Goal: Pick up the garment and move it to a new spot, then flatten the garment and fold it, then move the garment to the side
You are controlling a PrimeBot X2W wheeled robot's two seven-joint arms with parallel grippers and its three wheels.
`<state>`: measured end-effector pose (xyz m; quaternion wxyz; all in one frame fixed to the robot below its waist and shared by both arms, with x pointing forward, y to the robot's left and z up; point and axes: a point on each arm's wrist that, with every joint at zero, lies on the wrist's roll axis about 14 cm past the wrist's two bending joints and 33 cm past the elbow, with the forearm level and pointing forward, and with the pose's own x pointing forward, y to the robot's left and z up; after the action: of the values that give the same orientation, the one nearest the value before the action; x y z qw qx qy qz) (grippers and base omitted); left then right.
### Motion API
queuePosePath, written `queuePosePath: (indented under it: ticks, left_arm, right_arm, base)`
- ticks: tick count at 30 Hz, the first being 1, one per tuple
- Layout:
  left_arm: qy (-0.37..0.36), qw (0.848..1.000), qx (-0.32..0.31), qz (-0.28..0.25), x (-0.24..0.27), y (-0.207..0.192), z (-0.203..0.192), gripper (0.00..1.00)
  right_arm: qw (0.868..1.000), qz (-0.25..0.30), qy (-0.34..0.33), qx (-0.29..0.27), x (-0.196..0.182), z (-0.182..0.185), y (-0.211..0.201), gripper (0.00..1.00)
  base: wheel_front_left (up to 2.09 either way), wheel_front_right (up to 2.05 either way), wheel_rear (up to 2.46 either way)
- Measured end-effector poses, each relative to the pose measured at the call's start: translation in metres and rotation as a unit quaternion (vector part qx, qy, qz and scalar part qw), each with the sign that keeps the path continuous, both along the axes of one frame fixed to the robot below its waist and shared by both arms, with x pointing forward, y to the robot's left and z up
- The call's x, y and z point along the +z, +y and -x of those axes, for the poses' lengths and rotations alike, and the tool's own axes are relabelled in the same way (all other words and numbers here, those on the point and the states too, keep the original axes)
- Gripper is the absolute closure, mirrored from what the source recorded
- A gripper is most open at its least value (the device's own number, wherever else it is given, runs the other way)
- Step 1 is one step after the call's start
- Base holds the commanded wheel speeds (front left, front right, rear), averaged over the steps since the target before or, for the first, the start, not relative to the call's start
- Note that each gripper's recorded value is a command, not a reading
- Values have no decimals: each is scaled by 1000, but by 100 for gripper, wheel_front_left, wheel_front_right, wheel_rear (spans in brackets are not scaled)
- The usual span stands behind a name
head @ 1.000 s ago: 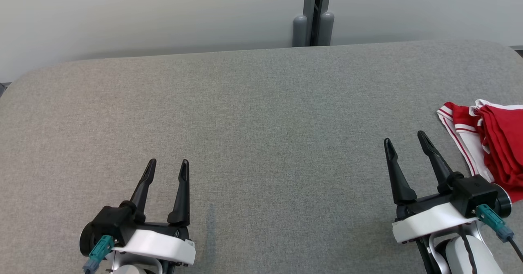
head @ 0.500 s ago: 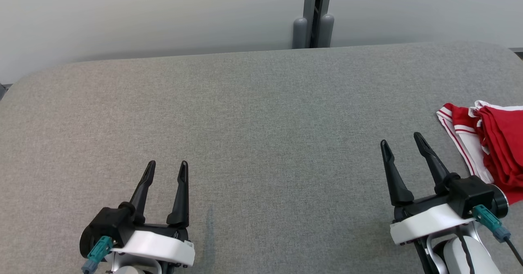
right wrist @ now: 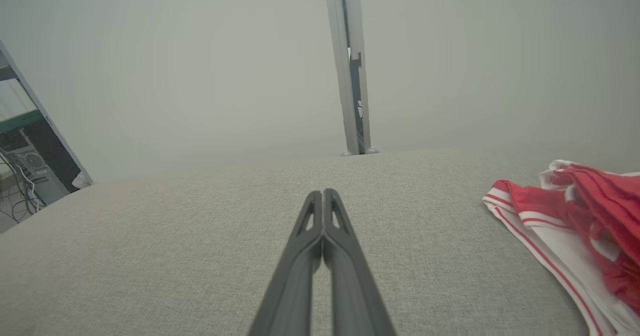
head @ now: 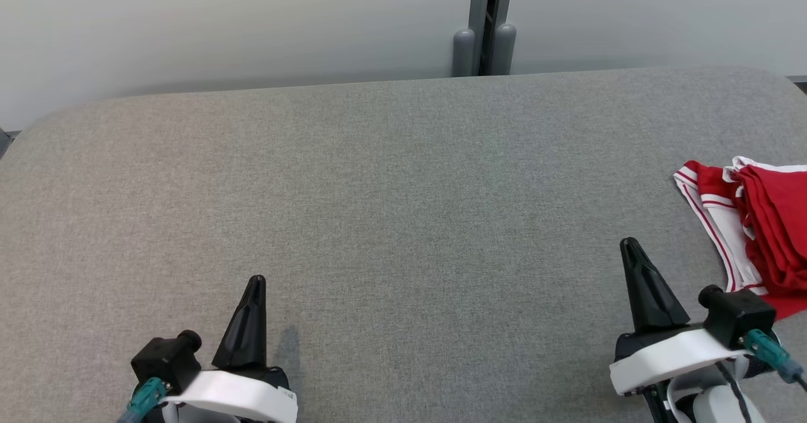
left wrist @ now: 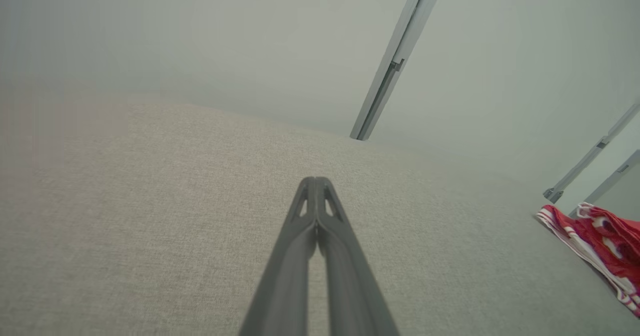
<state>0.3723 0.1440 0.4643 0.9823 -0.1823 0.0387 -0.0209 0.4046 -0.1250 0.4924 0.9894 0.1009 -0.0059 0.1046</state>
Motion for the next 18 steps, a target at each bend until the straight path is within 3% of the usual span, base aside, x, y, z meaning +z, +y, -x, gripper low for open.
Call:
queuePosePath:
  ticks: [18]
  left_arm:
    - [27,990,22,138,-2,8,-7,100]
  right_arm:
    - [985,-155,44,-54,-4,2,-31,100]
  base:
    - [0,0,0]
